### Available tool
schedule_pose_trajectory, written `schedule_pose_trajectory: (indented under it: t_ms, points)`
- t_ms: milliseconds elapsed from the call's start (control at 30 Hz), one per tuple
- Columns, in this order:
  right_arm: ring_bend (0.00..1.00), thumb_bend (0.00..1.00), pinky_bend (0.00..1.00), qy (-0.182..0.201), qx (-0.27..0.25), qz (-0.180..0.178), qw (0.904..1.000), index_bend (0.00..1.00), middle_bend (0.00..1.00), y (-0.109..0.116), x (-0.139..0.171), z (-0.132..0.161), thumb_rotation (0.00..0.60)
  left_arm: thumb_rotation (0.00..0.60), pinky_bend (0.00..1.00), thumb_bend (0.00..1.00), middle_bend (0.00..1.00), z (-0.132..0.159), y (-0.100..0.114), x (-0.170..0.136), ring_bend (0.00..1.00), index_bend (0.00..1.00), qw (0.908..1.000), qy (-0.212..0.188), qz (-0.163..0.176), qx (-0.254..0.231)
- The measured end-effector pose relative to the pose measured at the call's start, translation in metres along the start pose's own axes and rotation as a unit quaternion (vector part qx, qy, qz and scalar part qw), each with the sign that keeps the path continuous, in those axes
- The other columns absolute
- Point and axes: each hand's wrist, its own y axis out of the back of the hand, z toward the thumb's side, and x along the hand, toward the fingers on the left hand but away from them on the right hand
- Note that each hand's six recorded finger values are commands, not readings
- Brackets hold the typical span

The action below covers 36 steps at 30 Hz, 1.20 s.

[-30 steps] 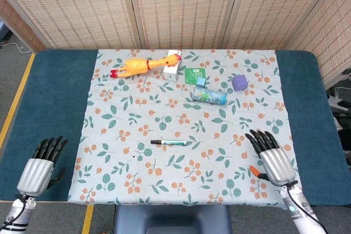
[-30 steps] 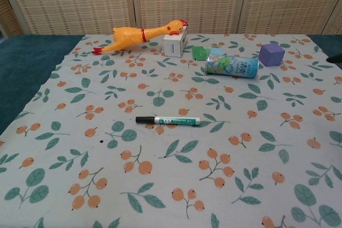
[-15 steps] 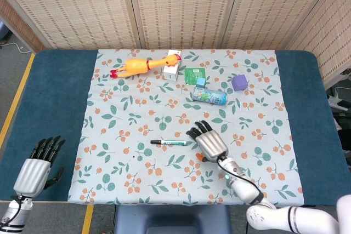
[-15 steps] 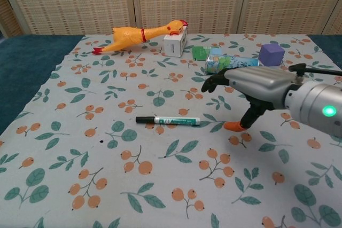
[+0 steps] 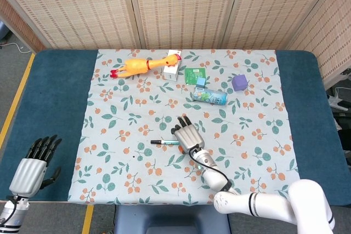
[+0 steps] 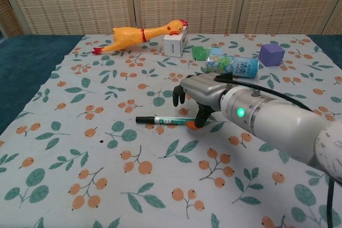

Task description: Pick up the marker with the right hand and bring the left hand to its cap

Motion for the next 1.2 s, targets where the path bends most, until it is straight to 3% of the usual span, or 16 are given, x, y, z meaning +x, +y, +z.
schedule_pose_trajectory:
  t_ms: [267,600,1200]
  points:
    - [0.00,0.25,0.00,0.013,0.032,-0.001,0.9994,0.37,0.31,0.000,-0.004,0.017,0.600,0.600,0.08,0.40,0.00,-0.002,0.001,0.001,0.00,0.00,1.0000,0.001,-0.001,-0.002]
    - [0.00,0.25,0.00,0.002,0.074,0.008,0.9972,0.40,0.32,-0.004,-0.005,0.025,0.600,0.600,0.08,0.40,0.00,-0.002,0.002,0.000,0.00,0.00,1.0000,-0.001,-0.001,-0.005]
    - [0.01,0.26,0.00,0.000,0.087,0.005,0.9962,0.50,0.35,-0.010,-0.007,0.029,0.600,0.600,0.08,0.40,0.00,-0.004,0.003,0.000,0.00,0.00,1.0000,0.001,-0.003,-0.005]
